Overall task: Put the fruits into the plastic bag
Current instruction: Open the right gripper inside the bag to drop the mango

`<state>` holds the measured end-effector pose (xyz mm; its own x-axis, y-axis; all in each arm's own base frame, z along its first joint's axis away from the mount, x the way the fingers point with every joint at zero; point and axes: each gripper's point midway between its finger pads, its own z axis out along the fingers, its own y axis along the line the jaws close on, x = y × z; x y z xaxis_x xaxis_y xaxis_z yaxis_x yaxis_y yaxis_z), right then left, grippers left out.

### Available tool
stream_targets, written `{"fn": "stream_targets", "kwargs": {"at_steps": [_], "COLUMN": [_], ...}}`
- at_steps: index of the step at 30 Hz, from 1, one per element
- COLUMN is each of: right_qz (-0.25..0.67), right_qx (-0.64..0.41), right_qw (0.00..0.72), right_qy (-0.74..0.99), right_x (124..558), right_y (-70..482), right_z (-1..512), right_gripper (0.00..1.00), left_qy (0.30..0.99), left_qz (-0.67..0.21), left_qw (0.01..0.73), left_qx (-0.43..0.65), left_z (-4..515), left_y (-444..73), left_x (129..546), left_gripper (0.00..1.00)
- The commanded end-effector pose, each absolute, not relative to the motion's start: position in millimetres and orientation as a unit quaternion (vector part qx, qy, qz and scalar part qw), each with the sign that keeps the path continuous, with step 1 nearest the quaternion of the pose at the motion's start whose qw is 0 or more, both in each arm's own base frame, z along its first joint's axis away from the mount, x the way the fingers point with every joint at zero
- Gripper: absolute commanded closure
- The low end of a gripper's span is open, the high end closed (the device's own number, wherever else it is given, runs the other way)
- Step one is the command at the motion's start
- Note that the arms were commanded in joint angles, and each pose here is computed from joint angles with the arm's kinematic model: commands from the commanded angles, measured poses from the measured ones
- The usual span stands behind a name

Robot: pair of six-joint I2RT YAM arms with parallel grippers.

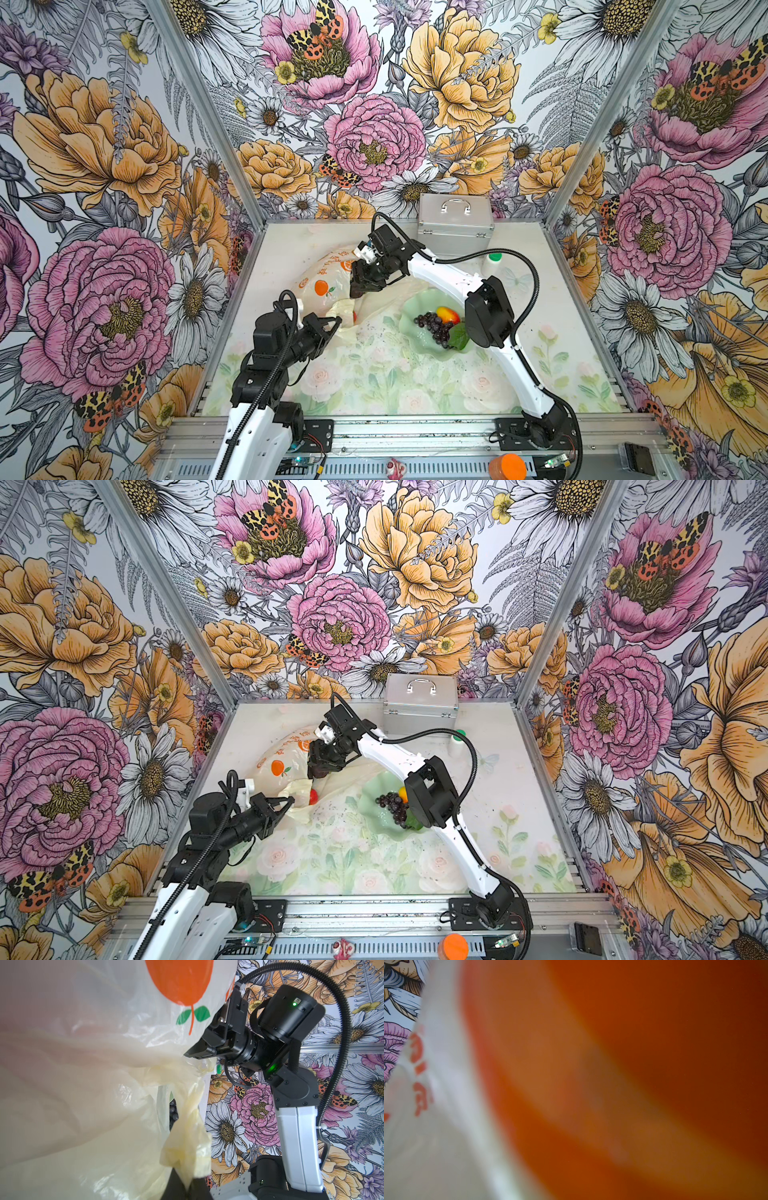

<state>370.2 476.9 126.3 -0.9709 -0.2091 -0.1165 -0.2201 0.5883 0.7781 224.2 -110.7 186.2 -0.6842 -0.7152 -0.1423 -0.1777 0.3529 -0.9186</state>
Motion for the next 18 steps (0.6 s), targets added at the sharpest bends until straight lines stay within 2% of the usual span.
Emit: {"fn": "stream_targets", "kwargs": {"at_steps": [1,11,18], "right_qz": [0.446,0.416,0.402], "right_qx": [-0.136,-0.132,-0.127], "right_qw": [0.042,0.08,0.101], "right_qy": [0.884,0.896,0.901], "right_x": [371.3,367.6,347.8], "right_y": [472.2,423.8,377.5], "right_z": [161.0,181.1,201.8], "right_gripper": [0.33,0.33,0.33], "left_qy": [0.773,0.769,0.762], "left_qz": [-0.497,-0.496,-0.495], "left_qw": [0.278,0.282,0.288], "left_qx": [-0.279,-0.289,-0.304], "left_z": [187.2,187.8,184.0], "left_y": [-111.3,-108.0,-104.2], "left_x": [222.9,213.5,210.5], "left_gripper": [1.0,1.0,1.0]}}
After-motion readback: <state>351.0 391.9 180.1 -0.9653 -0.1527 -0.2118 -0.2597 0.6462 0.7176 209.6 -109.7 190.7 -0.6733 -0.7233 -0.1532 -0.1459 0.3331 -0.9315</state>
